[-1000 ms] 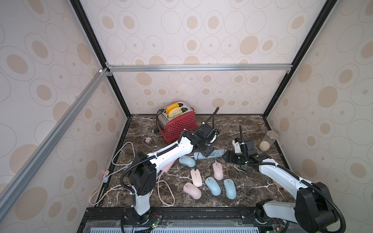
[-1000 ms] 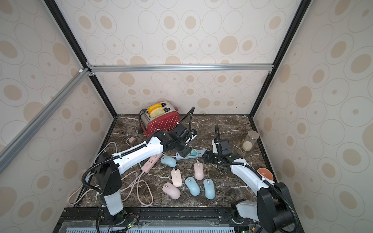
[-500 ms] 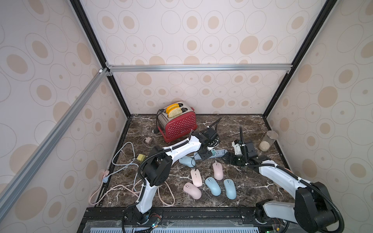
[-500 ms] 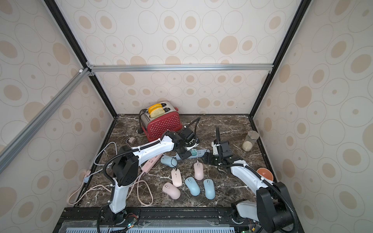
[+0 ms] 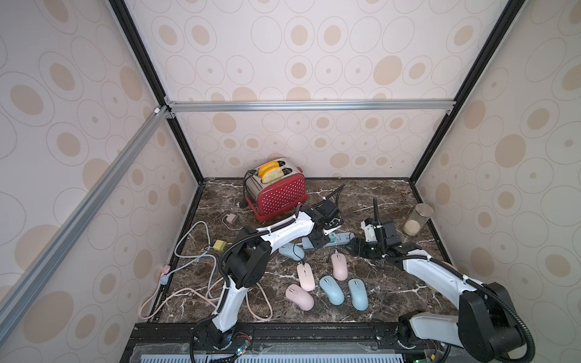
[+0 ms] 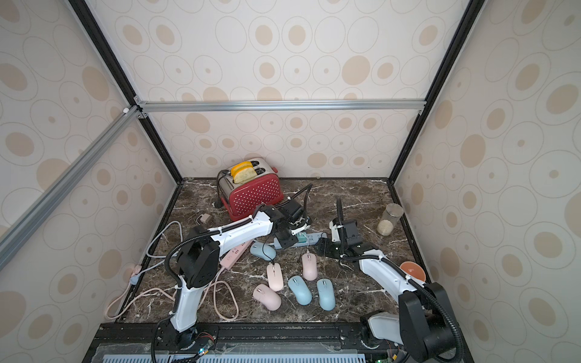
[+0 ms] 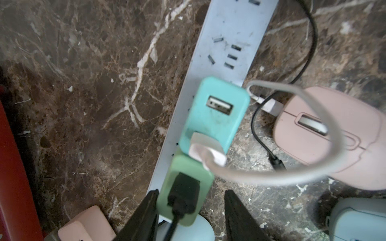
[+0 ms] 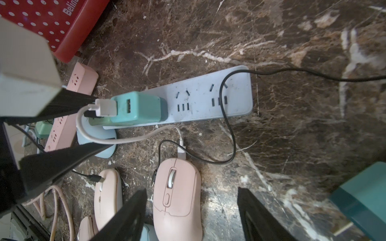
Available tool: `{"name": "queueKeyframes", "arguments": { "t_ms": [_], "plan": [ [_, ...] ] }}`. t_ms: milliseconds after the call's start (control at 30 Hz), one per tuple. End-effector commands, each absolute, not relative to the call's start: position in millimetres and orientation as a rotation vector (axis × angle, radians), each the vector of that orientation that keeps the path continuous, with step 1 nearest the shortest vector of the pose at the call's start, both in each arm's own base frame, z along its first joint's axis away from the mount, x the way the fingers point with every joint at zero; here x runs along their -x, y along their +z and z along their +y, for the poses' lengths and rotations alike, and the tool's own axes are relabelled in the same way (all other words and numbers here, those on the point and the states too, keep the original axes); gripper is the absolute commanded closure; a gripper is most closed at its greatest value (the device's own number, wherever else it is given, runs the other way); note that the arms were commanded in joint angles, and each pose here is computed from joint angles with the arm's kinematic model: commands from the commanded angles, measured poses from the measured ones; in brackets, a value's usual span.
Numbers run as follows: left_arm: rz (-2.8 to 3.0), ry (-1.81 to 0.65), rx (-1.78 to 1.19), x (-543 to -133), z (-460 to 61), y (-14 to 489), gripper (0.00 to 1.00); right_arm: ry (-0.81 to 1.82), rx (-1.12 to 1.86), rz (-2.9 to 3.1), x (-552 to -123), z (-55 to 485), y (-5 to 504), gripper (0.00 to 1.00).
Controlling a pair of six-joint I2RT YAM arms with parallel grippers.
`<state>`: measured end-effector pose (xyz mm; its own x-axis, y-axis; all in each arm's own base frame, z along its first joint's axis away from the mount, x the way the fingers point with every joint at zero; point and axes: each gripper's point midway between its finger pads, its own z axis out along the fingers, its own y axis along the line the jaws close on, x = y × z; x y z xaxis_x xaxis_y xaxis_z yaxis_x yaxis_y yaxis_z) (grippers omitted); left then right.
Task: Unplug the wireless mouse
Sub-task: Remove the plug from the socket.
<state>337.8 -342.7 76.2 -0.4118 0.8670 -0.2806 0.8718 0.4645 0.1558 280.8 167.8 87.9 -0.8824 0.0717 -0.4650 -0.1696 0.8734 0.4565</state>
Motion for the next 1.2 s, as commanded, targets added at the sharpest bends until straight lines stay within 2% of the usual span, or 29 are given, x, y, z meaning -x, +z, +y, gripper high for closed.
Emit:
{"name": "queueKeyframes", "arguments": {
  "t_ms": [0, 167, 400, 667, 867, 1167],
  "plan": [
    [2.354, -0.092, -1.519, -339.8, -358.8, 78.1, 0.50, 0.686, 0.053, 2.584, -278.2, 165.3, 81.9, 0.28],
    [2.364, -0.082, -1.532, -340.8, -359.1, 72.2, 0.57, 0.678, 0.049, 2.592, -277.6, 164.4, 79.9, 0.28],
    [2.366, -0.023, -1.548, -343.7, -353.1, 64.5, 0.60, 0.714, 0.047, 2.588, -279.2, 169.3, 83.1, 0.28],
    [2.369, -0.035, -1.577, -342.2, -355.2, 56.8, 0.79, 0.751, 0.023, 2.612, -288.5, 177.8, 74.9, 0.26],
    [2.369, -0.040, -1.600, -342.5, -356.0, 55.2, 1.00, 0.800, -0.012, 2.600, -300.8, 186.7, 72.2, 0.27],
    [2.358, -0.082, -1.568, -347.8, -357.3, 62.4, 1.00, 0.880, -0.021, 2.534, -321.8, 202.6, 88.1, 0.26]
  ]
}}
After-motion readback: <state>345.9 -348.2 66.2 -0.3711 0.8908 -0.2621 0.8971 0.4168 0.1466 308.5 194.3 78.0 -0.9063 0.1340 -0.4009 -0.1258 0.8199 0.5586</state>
